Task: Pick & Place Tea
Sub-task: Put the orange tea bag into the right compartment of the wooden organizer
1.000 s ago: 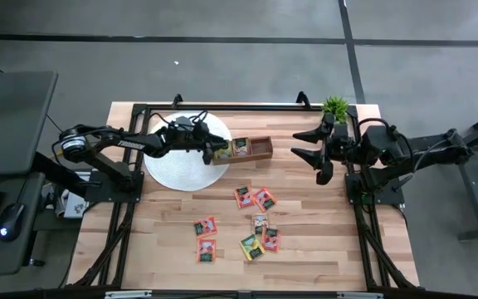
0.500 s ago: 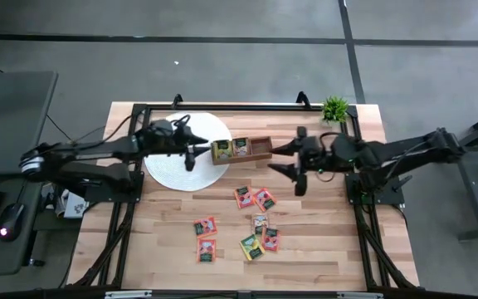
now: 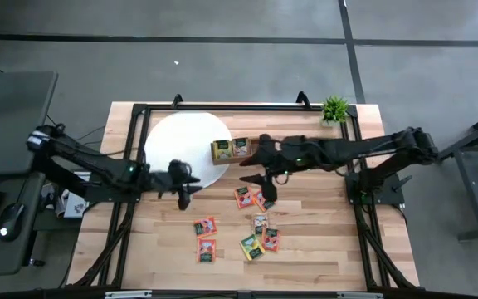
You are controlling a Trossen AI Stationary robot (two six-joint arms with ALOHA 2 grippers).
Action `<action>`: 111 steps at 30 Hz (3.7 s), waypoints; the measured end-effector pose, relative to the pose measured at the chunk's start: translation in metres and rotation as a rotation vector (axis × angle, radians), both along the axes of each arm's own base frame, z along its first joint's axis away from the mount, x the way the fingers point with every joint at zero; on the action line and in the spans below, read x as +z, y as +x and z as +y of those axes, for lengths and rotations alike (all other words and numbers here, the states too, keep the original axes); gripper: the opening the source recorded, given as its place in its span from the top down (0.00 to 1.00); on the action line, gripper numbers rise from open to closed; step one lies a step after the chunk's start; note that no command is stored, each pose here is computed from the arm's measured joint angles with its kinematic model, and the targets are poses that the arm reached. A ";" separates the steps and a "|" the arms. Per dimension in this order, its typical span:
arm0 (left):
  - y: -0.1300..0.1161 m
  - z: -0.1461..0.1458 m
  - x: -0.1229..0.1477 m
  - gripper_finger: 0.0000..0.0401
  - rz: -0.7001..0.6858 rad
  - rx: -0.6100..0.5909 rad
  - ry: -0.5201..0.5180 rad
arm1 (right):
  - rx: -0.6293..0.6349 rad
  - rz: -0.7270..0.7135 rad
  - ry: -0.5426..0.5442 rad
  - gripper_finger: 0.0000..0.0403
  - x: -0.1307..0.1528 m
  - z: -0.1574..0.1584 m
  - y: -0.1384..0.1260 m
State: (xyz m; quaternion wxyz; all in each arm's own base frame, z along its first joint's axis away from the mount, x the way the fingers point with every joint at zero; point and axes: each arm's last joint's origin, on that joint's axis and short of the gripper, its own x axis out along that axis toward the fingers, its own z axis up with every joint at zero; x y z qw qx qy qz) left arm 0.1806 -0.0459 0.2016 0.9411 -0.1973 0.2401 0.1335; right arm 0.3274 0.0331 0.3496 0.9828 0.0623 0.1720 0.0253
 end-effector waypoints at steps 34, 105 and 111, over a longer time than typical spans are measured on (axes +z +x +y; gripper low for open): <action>-0.033 -0.115 -0.061 0.64 0.114 0.192 -0.583 | 0.252 0.233 0.121 1.00 -0.147 0.043 0.093; -0.007 -0.105 -0.084 0.64 0.183 0.311 -0.666 | 0.347 0.414 0.199 1.00 -0.250 0.064 0.147; -0.008 -0.106 -0.085 0.64 0.207 0.282 -0.654 | 0.345 0.446 0.199 1.00 -0.252 0.061 0.145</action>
